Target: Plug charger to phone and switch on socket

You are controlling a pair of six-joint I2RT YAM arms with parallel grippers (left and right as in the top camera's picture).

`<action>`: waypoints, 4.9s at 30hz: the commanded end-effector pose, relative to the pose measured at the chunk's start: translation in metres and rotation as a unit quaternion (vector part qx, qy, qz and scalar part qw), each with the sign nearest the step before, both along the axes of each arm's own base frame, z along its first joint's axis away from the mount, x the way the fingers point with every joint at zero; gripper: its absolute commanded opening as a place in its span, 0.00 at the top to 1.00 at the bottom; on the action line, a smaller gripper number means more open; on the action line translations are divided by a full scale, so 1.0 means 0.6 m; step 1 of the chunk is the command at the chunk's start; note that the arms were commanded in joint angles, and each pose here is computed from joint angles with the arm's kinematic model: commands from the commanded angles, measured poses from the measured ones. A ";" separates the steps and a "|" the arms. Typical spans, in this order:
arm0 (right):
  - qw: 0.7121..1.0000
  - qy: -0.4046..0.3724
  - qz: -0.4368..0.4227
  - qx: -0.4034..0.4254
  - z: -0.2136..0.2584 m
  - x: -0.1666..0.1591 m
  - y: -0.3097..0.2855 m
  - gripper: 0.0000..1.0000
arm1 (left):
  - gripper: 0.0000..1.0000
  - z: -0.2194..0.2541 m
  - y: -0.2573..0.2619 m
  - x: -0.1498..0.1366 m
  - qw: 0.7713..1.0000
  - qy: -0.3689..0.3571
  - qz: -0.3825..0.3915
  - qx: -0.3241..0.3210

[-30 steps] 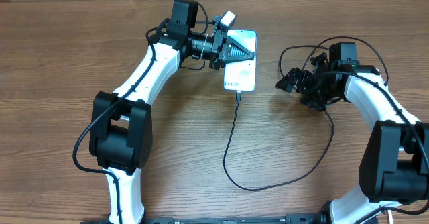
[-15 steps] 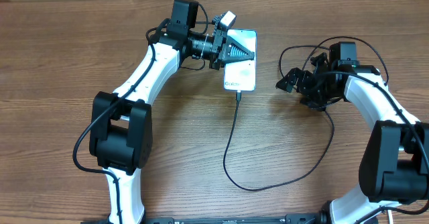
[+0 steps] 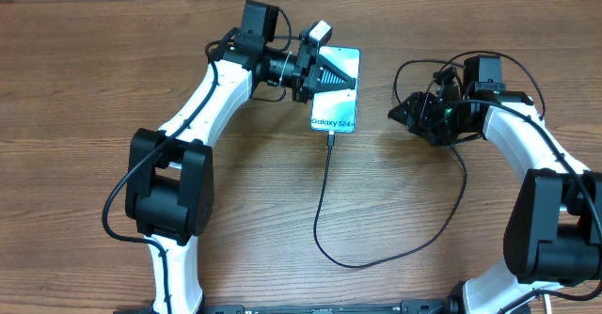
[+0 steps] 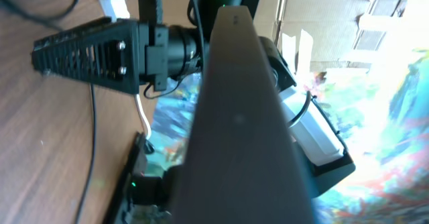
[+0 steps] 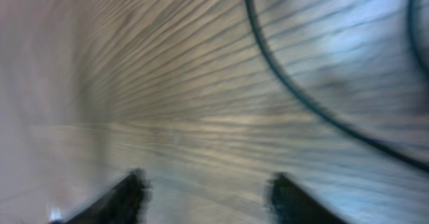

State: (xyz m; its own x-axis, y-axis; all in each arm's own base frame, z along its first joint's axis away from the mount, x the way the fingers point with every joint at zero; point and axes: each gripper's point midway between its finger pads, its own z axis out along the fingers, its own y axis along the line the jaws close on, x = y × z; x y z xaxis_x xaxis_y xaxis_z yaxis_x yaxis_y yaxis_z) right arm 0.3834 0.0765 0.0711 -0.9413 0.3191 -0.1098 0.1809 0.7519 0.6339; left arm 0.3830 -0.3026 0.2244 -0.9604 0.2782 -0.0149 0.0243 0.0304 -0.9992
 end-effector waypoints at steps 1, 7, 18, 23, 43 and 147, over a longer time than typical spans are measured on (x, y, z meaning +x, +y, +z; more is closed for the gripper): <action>0.998 -0.041 0.022 0.032 0.060 0.007 0.016 0.56 | 0.96 0.026 0.002 -0.022 0.999 -0.008 -0.020 -0.026; 0.995 -0.093 0.025 0.010 0.158 -0.022 0.011 0.50 | 0.96 0.021 0.010 -0.039 0.999 -0.017 -0.018 -0.029; 0.977 -0.125 0.151 0.078 0.215 -0.122 0.066 0.20 | 0.96 0.028 0.038 -0.004 0.999 -0.025 0.007 -0.029; 0.958 -0.133 0.194 0.166 0.241 -0.143 0.115 0.21 | 0.96 0.024 0.039 0.017 0.999 -0.025 0.024 -0.010; 0.919 -0.158 0.293 0.212 0.262 -0.169 0.235 0.28 | 0.96 0.044 0.024 0.028 1.000 -0.009 0.018 -0.010; 0.940 -0.109 0.198 0.256 0.248 -0.066 0.289 0.96 | 0.96 0.047 -0.005 -0.010 0.998 -0.048 -0.024 -0.038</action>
